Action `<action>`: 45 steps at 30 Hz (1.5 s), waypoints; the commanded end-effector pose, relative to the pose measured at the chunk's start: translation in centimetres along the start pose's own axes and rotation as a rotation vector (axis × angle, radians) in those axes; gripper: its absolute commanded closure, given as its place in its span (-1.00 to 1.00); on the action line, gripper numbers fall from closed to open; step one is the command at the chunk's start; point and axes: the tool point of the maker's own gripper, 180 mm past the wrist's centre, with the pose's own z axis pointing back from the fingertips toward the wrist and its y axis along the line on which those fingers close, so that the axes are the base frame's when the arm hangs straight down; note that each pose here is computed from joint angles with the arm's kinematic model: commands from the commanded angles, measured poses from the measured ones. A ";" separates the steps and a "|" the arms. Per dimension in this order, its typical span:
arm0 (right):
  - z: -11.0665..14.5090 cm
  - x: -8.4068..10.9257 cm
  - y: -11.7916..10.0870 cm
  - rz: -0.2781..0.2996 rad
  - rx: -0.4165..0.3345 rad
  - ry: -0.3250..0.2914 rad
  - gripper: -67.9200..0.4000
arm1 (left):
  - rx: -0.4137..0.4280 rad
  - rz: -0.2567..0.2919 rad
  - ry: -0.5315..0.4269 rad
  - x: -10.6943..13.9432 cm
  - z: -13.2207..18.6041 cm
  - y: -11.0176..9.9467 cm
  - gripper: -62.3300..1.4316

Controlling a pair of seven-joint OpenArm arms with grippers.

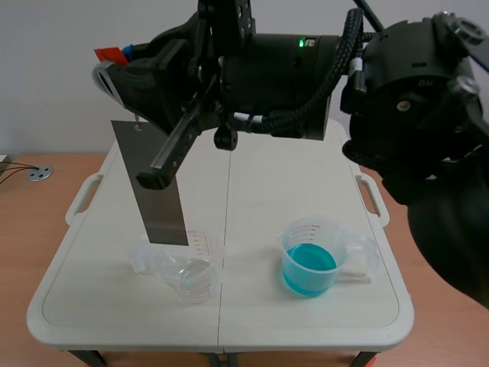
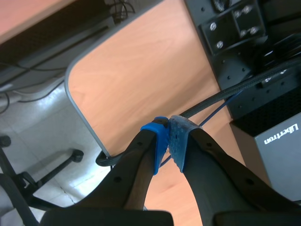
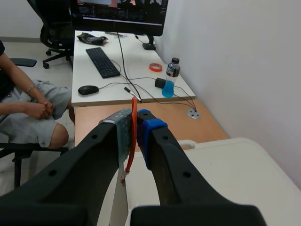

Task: Hold the metal plate by the orange handle, dip it into the blue solution, take it out and point at it, then put the plate back in the beaker on the left.
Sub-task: 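Put the plate into the left beaker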

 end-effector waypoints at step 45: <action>-0.4 -7.0 -1.8 -0.232 -0.047 0.003 0.95 | 0.007 0.000 -0.002 0.1 -0.2 0.5 0.86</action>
